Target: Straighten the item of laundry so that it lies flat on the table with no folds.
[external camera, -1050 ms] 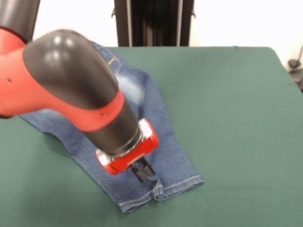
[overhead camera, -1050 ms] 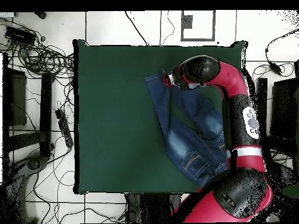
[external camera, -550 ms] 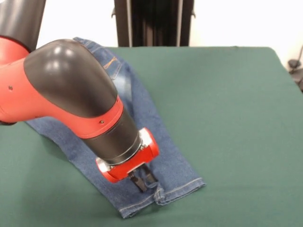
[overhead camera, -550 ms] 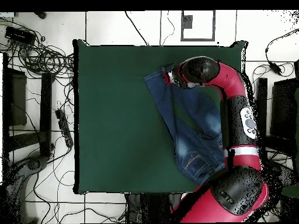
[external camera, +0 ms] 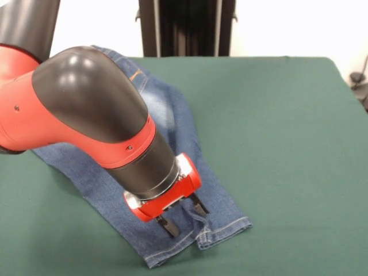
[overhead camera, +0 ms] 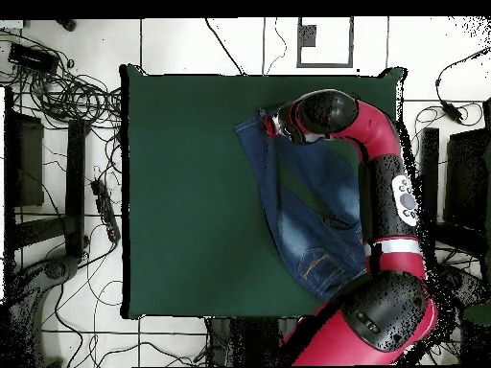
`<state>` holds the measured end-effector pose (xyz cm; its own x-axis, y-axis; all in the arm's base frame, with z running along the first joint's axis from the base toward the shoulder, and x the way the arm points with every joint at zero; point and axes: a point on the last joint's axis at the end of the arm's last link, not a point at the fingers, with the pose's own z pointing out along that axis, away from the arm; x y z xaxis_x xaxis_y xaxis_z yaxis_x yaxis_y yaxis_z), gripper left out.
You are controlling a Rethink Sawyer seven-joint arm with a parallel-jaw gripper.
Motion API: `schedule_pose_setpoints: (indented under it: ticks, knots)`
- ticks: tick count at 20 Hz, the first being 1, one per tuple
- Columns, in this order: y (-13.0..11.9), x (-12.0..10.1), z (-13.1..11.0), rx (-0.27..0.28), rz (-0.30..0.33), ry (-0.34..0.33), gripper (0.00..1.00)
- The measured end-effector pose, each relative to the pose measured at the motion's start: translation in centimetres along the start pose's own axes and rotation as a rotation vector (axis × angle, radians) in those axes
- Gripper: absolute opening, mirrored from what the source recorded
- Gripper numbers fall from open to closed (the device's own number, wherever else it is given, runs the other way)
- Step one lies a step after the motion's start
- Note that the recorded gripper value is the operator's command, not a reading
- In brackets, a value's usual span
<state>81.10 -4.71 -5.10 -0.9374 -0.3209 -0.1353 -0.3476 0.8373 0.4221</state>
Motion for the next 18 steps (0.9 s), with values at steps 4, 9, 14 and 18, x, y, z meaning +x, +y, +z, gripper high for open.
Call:
schedule_pose_setpoints:
  ticks: [4, 9, 14, 18]
  knots:
    - [0.00, 0.00, 0.00, 0.000, 0.000, 0.000, 1.00]
    - [0.00, -0.01, 0.00, 0.000, 0.000, -0.001, 1.00]
    - [0.10, -0.12, -0.01, 0.008, -0.005, -0.003, 1.00]
    - [0.50, -0.31, 0.04, 0.042, -0.025, -0.010, 1.00]
